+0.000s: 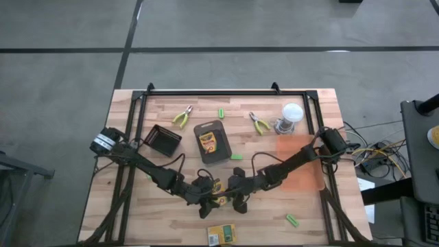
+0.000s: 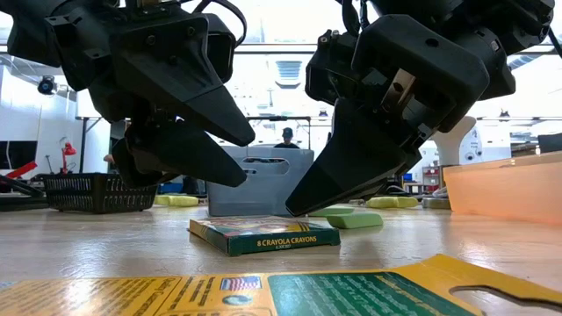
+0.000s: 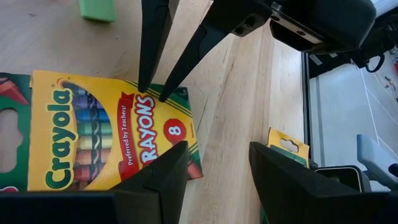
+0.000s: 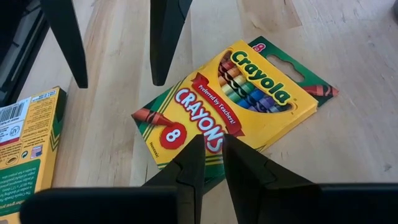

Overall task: Pick & Place School Supplies
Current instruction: Put the left yellow crayon box into the black transparent bin

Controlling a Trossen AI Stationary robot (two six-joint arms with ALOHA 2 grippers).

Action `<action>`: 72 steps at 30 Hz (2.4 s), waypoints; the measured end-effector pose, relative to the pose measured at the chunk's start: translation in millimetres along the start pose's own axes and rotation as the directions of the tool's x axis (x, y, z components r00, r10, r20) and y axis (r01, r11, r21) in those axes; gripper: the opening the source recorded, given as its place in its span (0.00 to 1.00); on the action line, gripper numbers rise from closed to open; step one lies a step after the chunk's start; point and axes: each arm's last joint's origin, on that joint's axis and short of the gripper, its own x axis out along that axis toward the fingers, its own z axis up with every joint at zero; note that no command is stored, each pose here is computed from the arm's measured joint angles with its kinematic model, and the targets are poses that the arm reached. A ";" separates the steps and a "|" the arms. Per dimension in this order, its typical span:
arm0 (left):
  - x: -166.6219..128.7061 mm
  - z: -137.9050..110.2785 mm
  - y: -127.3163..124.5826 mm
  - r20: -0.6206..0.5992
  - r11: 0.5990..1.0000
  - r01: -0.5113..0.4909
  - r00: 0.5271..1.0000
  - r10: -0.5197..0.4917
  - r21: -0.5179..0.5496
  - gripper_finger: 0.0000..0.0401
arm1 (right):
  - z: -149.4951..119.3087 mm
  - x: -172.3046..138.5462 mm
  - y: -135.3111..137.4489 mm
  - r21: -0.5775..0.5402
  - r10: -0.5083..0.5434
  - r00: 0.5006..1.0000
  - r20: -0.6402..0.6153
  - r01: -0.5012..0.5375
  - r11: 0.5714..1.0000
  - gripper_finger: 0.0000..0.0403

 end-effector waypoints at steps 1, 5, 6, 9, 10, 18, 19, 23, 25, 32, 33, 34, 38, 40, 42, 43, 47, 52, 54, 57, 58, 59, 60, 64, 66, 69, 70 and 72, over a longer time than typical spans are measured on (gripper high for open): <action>0.0 0.0 0.1 0.000 1.000 0.000 1.000 0.000 0.000 0.44 | 0.0 0.0 0.0 0.000 0.000 1.000 0.000 0.000 1.000 0.14; 0.0 -0.1 0.1 0.000 1.000 0.000 1.000 0.000 0.000 0.44 | 0.0 0.0 0.0 0.000 0.000 1.000 0.000 0.000 1.000 0.14; 0.0 -0.1 0.1 0.000 1.000 0.000 1.000 0.000 -0.001 0.44 | 0.0 0.0 0.0 0.000 0.000 1.000 0.000 0.000 1.000 0.14; 0.0 -0.1 0.1 0.000 1.000 0.000 1.000 0.000 -0.001 0.44 | 0.0 0.0 0.0 0.000 0.000 1.000 0.000 0.000 1.000 0.14; 0.0 -0.1 0.1 0.000 1.000 0.000 1.000 0.000 -0.001 0.44 | 0.0 0.0 0.0 0.000 0.000 1.000 0.000 0.000 1.000 0.14; 0.0 0.0 0.0 0.000 1.000 0.000 1.000 0.000 -0.002 0.44 | 0.0 0.0 0.0 0.000 0.000 1.000 0.000 0.000 1.000 0.14; 0.0 0.0 0.0 0.000 1.000 0.000 1.000 0.000 -0.002 0.44 | 0.0 0.0 0.0 0.000 0.000 1.000 0.000 0.000 1.000 0.14; 0.0 0.2 -0.3 -0.001 1.000 0.007 1.000 -0.007 -0.003 0.44 | 0.0 0.0 0.0 0.000 0.000 1.000 0.000 0.000 1.000 0.14; 0.0 0.2 -0.5 -0.004 1.000 0.010 1.000 -0.010 -0.003 0.44 | 0.0 0.0 0.0 0.000 0.000 1.000 0.000 0.000 1.000 0.14; -0.6 -5.7 10.4 -0.053 0.993 -0.104 0.994 0.101 -0.058 0.44 | 0.0 0.0 0.0 0.000 0.000 1.000 0.000 0.000 1.000 0.14; -0.6 -5.6 11.6 -0.053 0.991 -0.116 0.992 0.113 -0.066 0.44 | 0.0 0.0 0.0 0.000 0.000 1.000 0.000 0.000 1.000 0.14; -0.5 -5.2 12.0 -0.052 0.990 -0.118 0.992 0.115 -0.073 0.44 | 0.0 0.0 0.0 0.000 0.000 1.000 0.000 0.000 1.000 0.14; -0.4 -4.8 12.3 -0.050 0.990 -0.120 0.992 0.116 -0.076 0.44 | 0.0 0.0 0.0 0.000 0.000 1.000 0.000 0.000 1.000 0.14; -0.4 -4.4 12.5 -0.049 0.990 -0.120 0.992 0.116 -0.078 0.44 | 0.0 0.0 0.0 0.000 0.000 1.000 0.000 0.000 1.000 0.14; -0.4 -4.5 12.5 -0.049 0.989 -0.120 0.992 0.116 -0.086 0.44 | 0.0 0.0 0.0 0.000 0.000 1.000 0.000 0.000 1.000 0.14; -0.4 -4.5 12.5 -0.049 0.989 -0.120 0.992 0.116 -0.090 0.44 | 0.0 0.0 0.0 0.000 0.000 1.000 0.000 0.000 1.000 0.14; -0.4 -4.4 12.5 -0.049 0.989 -0.120 0.992 0.116 -0.092 0.44 | 0.1 0.0 0.0 0.000 0.000 1.000 0.000 0.000 1.000 0.14; -0.2 -3.8 11.6 -0.045 0.989 -0.114 0.993 0.111 -0.094 0.44 | 0.1 0.0 0.0 0.000 0.000 1.000 0.000 0.000 1.000 0.14; -0.2 -3.5 11.1 -0.042 0.990 -0.109 0.993 0.106 -0.094 0.44 | 0.1 0.0 0.0 0.000 0.000 1.000 0.000 0.000 1.000 0.14; -0.2 -3.5 11.1 -0.042 0.990 -0.110 0.993 0.106 -0.094 0.45 | 0.1 0.0 0.0 0.000 0.000 1.000 0.000 0.000 1.000 0.14; -0.2 -3.5 11.1 -0.043 0.990 -0.110 0.993 0.106 -0.093 0.45 | 0.1 0.0 0.0 0.000 0.000 1.000 0.000 0.000 1.000 0.14; -0.2 -3.5 11.1 -0.043 0.990 -0.110 0.993 0.106 -0.093 0.47 | 0.1 0.0 0.0 0.000 0.000 1.000 0.000 0.000 1.000 0.14; -0.2 -3.5 11.0 -0.042 0.990 -0.109 0.994 0.106 -0.093 0.49 | 0.1 0.0 0.0 0.000 0.000 1.000 0.000 0.000 1.000 0.14; -0.2 -3.7 11.0 -0.045 0.990 -0.108 0.994 0.104 -0.092 0.61 | 0.1 0.0 0.0 0.000 0.000 1.000 0.000 0.000 1.000 0.14; -0.2 -3.6 10.7 -0.048 0.990 -0.105 0.994 0.101 -0.093 0.68 | 0.1 0.0 -0.1 0.000 0.000 1.000 0.000 0.000 1.000 0.14; -0.1 -3.6 10.1 -0.053 0.991 -0.095 0.994 0.091 -0.095 0.79 | 0.1 0.0 0.0 0.000 0.000 1.000 0.000 0.000 1.000 0.14; -0.1 -3.7 9.7 -0.054 0.991 -0.093 0.995 0.088 -0.095 0.82 | 0.1 0.0 0.0 0.000 0.000 1.000 0.000 0.000 1.000 0.14; -0.1 -3.6 9.5 -0.055 0.991 -0.091 0.995 0.086 -0.096 0.87 | 0.1 0.0 0.0 0.000 0.000 1.000 0.000 0.000 1.000 0.14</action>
